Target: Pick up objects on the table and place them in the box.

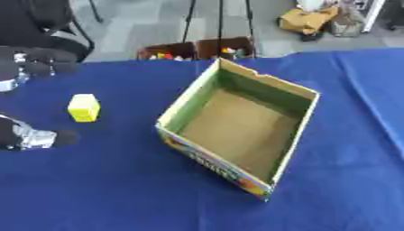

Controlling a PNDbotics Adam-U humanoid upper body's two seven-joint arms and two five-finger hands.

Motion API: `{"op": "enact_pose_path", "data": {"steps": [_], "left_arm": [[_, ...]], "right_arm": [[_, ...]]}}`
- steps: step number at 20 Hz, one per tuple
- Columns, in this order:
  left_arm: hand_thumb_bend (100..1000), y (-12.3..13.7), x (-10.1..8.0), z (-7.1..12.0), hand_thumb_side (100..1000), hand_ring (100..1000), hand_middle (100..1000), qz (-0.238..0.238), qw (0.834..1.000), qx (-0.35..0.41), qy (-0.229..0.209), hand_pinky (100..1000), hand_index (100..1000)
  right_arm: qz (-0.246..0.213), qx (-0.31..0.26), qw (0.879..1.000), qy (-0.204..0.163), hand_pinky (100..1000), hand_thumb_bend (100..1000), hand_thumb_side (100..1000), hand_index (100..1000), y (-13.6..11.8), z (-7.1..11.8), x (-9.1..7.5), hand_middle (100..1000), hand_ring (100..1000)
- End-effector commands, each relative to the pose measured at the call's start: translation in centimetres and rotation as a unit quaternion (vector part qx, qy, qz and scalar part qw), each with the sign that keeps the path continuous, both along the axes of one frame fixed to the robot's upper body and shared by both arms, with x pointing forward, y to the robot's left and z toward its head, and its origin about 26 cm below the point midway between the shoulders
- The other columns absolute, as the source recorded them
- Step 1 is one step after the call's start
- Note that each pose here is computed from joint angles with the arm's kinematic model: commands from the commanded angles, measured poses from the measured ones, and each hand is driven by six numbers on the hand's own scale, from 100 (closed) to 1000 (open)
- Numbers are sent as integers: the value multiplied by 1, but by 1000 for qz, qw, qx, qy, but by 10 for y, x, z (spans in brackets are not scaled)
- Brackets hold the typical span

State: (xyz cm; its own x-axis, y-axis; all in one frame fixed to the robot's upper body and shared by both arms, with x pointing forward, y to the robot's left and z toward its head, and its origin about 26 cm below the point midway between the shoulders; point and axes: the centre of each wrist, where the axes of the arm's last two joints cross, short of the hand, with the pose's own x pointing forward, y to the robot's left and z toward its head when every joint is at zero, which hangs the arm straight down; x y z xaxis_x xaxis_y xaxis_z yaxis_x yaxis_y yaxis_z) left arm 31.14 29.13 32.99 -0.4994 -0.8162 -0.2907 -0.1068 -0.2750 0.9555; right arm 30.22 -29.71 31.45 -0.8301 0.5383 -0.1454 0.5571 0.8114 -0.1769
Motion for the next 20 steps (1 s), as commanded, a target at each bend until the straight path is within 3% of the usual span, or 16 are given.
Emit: {"op": "enact_pose_path", "data": {"steps": [1,7,11,14,20], "left_arm": [[516,5,-2,8,828,925,968,12,1000,-15,-10,830,1000],[514,6,-1,7,808,897,954,12,999,-39,-2,789,1000],[605,8,3,6,844,886,925,20,999,-49,3,763,1000],[641,13,14,5,856,874,922,25,997,-71,27,746,1000],[591,29,46,6,819,922,958,50,991,-106,72,789,1000]], "right_arm": [[3,-5,1000,-14,740,100,771,837,0,9,-5,744,779],[2,-2,1000,-12,740,100,763,835,0,8,-5,739,778],[2,0,1000,-9,739,100,755,831,0,7,-5,735,776],[2,1,1000,-8,738,100,749,830,0,7,-5,732,775],[5,3,1000,-5,737,100,742,829,0,6,-5,726,773]]}}
